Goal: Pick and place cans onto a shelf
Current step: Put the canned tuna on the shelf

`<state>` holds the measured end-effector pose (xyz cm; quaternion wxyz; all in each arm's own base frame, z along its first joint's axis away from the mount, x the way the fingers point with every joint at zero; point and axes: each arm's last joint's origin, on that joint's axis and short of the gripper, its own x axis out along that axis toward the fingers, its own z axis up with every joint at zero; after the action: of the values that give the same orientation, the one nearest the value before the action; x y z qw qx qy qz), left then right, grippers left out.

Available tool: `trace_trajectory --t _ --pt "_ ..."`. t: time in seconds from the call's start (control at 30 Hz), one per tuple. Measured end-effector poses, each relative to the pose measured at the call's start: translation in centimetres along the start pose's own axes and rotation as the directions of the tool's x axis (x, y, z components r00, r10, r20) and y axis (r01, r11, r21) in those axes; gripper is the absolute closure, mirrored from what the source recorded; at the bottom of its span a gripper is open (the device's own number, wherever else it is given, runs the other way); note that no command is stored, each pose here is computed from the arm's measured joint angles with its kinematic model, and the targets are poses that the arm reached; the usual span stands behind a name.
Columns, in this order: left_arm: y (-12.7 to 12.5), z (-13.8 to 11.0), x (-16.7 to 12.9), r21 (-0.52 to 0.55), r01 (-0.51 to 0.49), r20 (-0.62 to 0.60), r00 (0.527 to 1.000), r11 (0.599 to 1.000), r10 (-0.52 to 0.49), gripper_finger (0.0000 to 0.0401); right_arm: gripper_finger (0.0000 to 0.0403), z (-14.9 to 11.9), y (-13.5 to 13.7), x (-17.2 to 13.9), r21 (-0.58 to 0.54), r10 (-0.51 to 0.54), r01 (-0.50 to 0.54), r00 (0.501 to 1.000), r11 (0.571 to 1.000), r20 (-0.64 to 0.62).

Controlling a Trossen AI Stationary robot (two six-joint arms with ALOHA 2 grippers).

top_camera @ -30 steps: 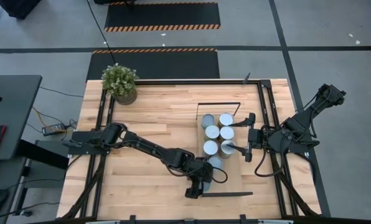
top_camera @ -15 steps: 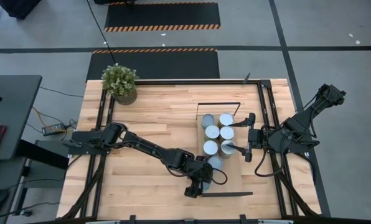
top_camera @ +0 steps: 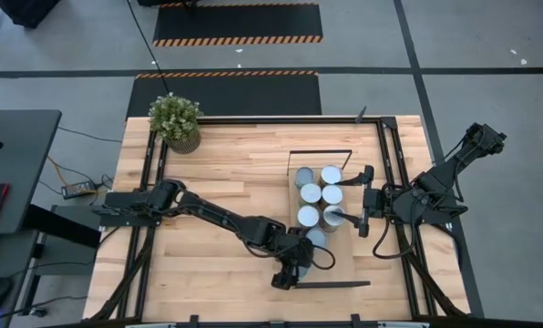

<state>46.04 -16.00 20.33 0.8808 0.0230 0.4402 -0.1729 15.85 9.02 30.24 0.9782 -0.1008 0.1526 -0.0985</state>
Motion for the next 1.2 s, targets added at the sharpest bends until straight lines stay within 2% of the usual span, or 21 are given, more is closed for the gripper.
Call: trace_trajectory --t 0.3,0.43,0.6,0.8,1.0,1.07,1.2 --pt "-0.3 1.9 -3.0 -0.005 -0.016 -0.069 0.998 1.0 0.015 0.0009 0.0028 0.0 0.0 0.0 0.0 0.0 0.0 1.0 1.0 0.0" --pt "-0.4 0.9 -3.4 -0.01 -0.026 -0.189 0.982 1.0 0.024 0.0009 0.0028 0.0 0.0 0.0 0.0 0.008 -0.008 1.0 1.0 -0.001" --pt "-1.3 -0.4 -2.7 0.025 -0.084 -0.257 0.963 0.996 0.088 0.0009 0.0028 0.0 0.0 0.0 -0.001 0.01 -0.01 1.0 1.0 -0.002" --pt "-2.3 -1.6 -1.7 0.116 -0.194 -0.264 0.939 0.974 0.219 0.0009 0.0028 -0.1 0.2 0.0 -0.007 0.062 -0.062 0.998 0.998 -0.012" --pt "-2.6 -1.8 -1.3 0.187 -0.412 -0.196 0.874 0.892 0.445 0.0009 0.0028 -0.2 0.2 0.0 -0.003 0.066 -0.066 0.998 0.998 -0.016" --pt "-2.8 -1.7 -1.1 0.185 -0.434 -0.165 0.871 0.882 0.463 0.0009 0.0028 -0.1 0.2 0.0 -0.003 0.065 -0.065 0.998 0.998 -0.016" --pt "-3.1 -1.4 -1.0 0.165 -0.428 -0.121 0.885 0.888 0.449 0.0009 0.0028 -0.1 0.2 0.0 -0.003 0.066 -0.066 0.998 0.998 -0.016"
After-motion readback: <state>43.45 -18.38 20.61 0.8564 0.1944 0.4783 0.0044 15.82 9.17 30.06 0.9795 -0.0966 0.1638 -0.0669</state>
